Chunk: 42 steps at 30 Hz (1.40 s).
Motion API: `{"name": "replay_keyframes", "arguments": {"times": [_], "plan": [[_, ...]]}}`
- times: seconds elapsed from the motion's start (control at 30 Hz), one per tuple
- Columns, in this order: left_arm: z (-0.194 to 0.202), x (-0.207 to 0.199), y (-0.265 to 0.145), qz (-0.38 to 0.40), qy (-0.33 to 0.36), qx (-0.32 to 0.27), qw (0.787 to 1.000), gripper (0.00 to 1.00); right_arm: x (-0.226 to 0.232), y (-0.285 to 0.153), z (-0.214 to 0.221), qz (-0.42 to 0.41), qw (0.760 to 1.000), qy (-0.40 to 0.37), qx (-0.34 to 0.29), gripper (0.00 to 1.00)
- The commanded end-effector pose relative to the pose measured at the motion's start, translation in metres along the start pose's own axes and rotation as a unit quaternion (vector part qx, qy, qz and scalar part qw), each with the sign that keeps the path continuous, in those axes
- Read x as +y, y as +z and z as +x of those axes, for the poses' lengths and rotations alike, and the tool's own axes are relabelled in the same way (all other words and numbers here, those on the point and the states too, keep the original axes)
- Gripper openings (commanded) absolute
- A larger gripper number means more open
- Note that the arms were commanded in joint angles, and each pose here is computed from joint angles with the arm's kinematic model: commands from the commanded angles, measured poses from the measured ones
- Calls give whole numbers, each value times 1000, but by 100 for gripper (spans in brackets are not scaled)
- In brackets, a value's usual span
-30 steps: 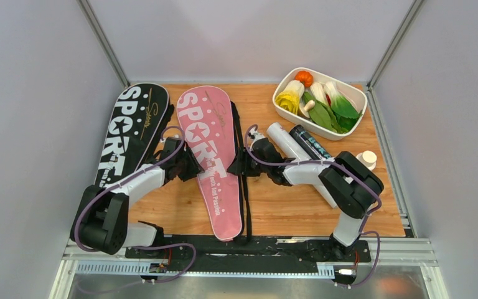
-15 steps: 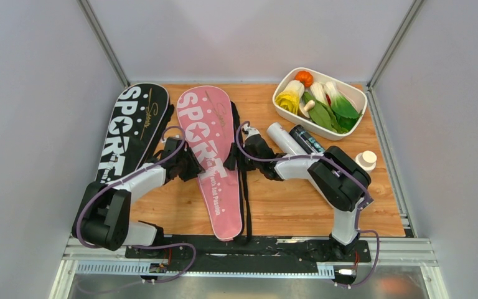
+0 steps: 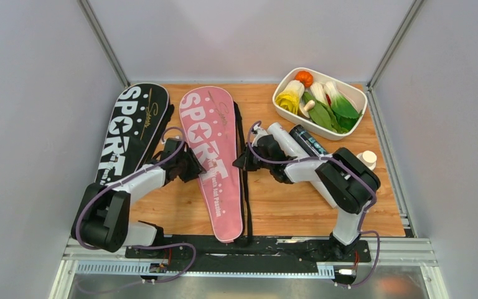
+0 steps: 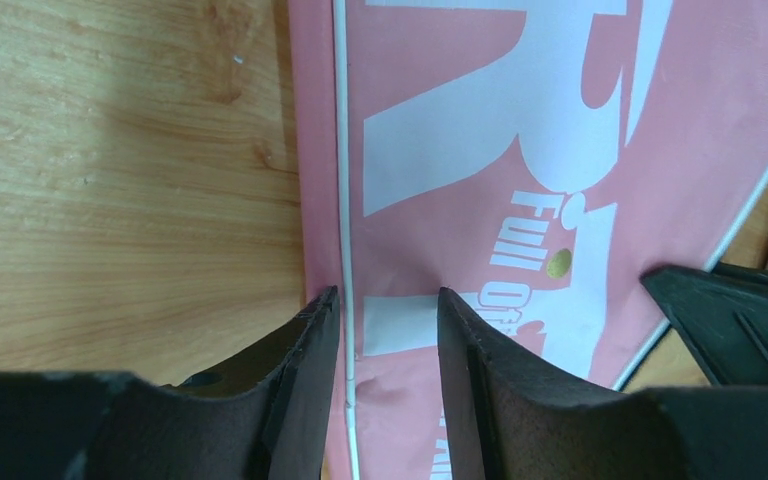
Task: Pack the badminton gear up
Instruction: Adjust the racket bag at the center of the board.
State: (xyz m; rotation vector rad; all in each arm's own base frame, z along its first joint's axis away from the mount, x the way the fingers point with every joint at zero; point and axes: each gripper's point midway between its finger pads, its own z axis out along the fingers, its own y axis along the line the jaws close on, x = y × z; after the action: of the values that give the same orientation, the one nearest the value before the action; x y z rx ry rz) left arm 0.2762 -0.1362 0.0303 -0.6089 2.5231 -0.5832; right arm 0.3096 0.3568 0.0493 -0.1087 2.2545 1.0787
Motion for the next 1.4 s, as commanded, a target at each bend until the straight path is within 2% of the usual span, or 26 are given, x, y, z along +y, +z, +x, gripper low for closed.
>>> {"name": "replay_keyframes", "arguments": {"times": [0.0,0.03,0.27,0.4,0.5,0.53,0.67,0.83,0.93,1.07,1.27,1.37], "plan": [[-31,-15,-26,-5,16,-44,999,49,52,-29,-38,-24,992,-116,-36,0],[-52,-29,-40,6,24,-75,997,51,55,-33,-42,-8,989,-143,-39,0],[-139,-79,-108,44,-1,-171,984,59,79,-62,-73,98,952,-288,-38,0],[-191,-95,-141,46,-20,-229,972,67,100,-75,-83,159,916,-363,-55,0],[-231,-94,-166,51,-68,-265,961,67,110,-87,-88,209,885,-408,-75,0],[-239,-87,-163,52,-96,-254,961,67,115,-89,-90,217,875,-426,-80,0],[-267,-93,-166,89,-130,-230,960,65,126,-94,-104,247,838,-477,-94,0],[-283,-87,-155,76,-134,-234,960,64,142,-105,-115,305,769,-552,-106,0],[-284,-72,-147,53,-154,-236,958,64,162,-112,-94,322,725,-599,-110,0],[-284,-60,-142,32,-177,-224,958,64,168,-103,-33,319,684,-649,-95,0],[-267,-44,-121,19,-166,-199,966,65,145,-73,65,312,624,-715,-46,0],[-252,-35,-111,19,-177,-179,968,68,137,-62,95,306,613,-727,-33,0]]}}
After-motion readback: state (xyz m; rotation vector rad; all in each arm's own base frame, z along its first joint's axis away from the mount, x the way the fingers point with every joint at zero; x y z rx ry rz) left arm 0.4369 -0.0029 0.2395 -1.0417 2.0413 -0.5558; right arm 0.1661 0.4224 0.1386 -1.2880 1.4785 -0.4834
